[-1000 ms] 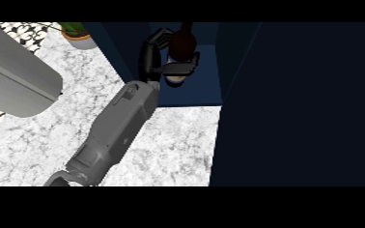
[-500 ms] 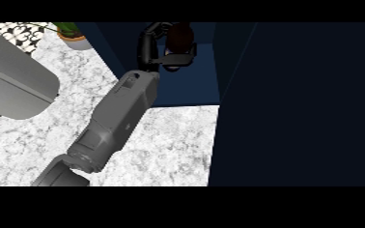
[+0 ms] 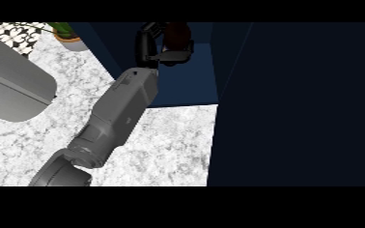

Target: Pick up the wine, place it into the cabinet and close the cabinet

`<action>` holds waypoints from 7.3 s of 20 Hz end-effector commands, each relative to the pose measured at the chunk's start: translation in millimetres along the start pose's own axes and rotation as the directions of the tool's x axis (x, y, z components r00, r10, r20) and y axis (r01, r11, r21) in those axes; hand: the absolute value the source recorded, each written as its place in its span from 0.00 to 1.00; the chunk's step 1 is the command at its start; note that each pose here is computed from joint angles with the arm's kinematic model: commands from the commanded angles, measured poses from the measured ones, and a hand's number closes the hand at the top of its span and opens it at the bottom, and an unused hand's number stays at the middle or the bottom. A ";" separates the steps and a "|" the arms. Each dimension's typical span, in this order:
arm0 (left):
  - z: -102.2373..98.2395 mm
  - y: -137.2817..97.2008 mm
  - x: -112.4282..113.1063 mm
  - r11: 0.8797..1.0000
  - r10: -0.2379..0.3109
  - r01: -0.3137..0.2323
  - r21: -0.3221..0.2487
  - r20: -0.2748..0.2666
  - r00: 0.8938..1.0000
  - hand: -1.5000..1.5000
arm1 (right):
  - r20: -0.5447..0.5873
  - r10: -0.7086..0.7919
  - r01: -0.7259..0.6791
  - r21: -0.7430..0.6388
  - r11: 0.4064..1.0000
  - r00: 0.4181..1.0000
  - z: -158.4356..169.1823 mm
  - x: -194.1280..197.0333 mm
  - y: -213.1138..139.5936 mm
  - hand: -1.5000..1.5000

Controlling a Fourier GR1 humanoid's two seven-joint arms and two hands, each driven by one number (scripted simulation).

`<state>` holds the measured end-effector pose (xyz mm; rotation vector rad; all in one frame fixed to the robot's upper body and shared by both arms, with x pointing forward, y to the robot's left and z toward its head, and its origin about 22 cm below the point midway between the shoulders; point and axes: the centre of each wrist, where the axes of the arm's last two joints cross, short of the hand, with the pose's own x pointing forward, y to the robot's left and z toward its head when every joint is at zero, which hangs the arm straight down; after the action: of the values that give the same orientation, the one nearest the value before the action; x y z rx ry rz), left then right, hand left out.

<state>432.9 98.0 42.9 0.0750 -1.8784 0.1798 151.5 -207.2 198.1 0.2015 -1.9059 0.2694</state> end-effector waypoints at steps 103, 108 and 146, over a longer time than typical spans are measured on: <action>202.9 4.8 34.8 0.974 0.199 -0.200 -0.110 -0.018 0.980 0.00 | 0.027 -0.031 0.032 -0.051 0.998 0.999 12.7 8.0 10.6 0.00; 231.4 16.5 29.3 0.987 0.151 -0.151 -0.063 0.004 0.989 0.00 | 0.020 -0.026 0.026 -0.024 0.999 0.999 8.3 18.8 0.6 0.00; 229.3 216.6 121.4 0.970 0.207 -0.196 -0.141 0.066 0.976 0.00 | -0.155 -0.134 0.194 0.488 0.851 0.979 39.8 18.6 62.0 1.00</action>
<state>143.9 255.6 67.5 -0.2265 -1.9541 0.1738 124.8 -155.3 181.6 0.5688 -1.5957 0.5938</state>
